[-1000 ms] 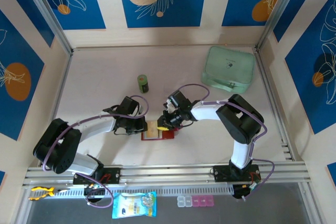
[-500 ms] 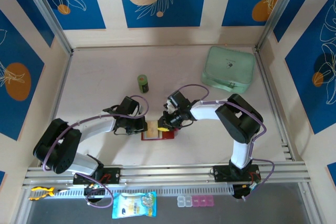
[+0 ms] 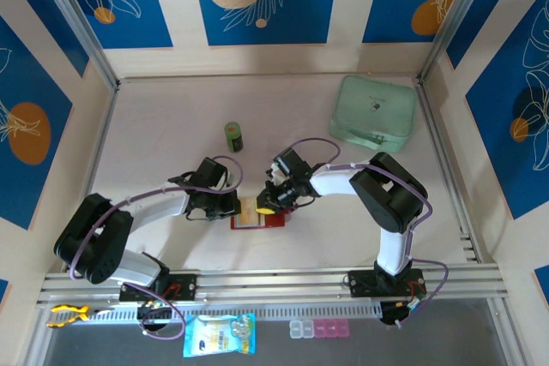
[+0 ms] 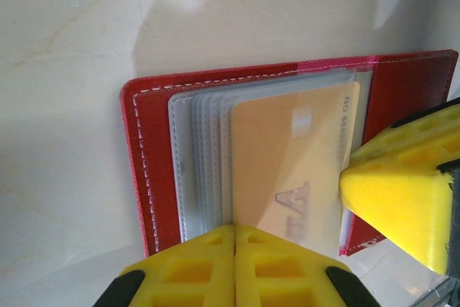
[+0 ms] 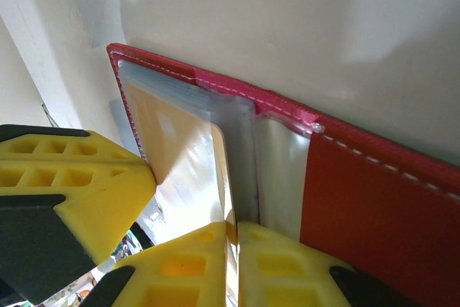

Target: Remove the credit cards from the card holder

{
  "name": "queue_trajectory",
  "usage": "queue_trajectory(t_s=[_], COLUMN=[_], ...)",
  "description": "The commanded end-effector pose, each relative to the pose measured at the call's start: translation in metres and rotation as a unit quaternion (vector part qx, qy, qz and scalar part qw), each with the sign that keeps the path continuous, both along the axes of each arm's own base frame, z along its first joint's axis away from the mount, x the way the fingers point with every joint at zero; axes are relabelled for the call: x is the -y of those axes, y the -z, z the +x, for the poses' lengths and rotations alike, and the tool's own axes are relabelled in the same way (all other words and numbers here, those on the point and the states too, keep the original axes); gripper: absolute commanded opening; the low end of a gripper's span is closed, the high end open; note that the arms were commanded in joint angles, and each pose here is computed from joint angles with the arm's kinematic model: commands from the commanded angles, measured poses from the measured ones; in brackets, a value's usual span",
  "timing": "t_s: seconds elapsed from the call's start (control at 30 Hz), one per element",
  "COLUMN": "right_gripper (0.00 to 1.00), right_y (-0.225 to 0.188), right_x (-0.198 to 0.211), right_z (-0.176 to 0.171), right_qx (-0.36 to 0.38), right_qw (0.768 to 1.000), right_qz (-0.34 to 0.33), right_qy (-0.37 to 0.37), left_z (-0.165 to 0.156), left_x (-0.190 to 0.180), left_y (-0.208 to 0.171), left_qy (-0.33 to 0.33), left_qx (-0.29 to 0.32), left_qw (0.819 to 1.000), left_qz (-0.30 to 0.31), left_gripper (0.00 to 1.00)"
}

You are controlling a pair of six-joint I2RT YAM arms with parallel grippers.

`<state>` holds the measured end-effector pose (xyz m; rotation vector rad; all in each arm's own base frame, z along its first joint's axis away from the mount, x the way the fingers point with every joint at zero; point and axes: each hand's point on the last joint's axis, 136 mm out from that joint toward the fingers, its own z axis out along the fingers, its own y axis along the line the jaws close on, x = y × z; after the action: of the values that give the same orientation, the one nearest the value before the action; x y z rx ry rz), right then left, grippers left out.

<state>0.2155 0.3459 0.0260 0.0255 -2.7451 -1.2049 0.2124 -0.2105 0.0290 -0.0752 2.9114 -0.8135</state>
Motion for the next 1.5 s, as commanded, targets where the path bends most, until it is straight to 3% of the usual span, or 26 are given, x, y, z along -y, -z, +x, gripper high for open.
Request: queue_trajectory(t_s=[0.0,0.33,0.7,0.83,1.17,1.47], right_gripper=[0.08,0.01,0.01,0.09,0.26,0.29], right_y=[-0.002,-0.002,-0.008,-0.013,-0.028,-0.029], right_x=[-0.004,0.009,0.011,0.012,0.006,-0.005], right_z=[-0.003,-0.002,-0.003,-0.001,0.003,-0.002], right_qx=[-0.009,0.001,0.008,0.015,0.033,0.029], right_qw=[1.000,1.000,1.000,1.000,0.999,0.999], right_qz=[0.007,-0.009,-0.007,-0.010,-0.009,-0.007], right_qy=[-0.008,0.010,0.008,0.013,0.001,-0.015], left_z=[-0.005,-0.009,-0.006,0.002,0.003,0.000], left_x=[-0.001,-0.007,-0.004,0.000,-0.006,-0.002], left_y=[0.005,0.012,0.004,-0.013,-0.012,0.001], left_qy=[0.004,0.002,-0.001,-0.004,-0.001,0.002], left_qx=[-0.012,-0.020,-0.010,0.011,0.011,-0.006], left_qw=[1.000,1.000,1.000,1.000,1.000,1.000], left_qz=[0.006,0.024,0.010,0.000,0.022,0.017], left_gripper=[0.08,0.08,0.08,0.15,0.12,0.09])
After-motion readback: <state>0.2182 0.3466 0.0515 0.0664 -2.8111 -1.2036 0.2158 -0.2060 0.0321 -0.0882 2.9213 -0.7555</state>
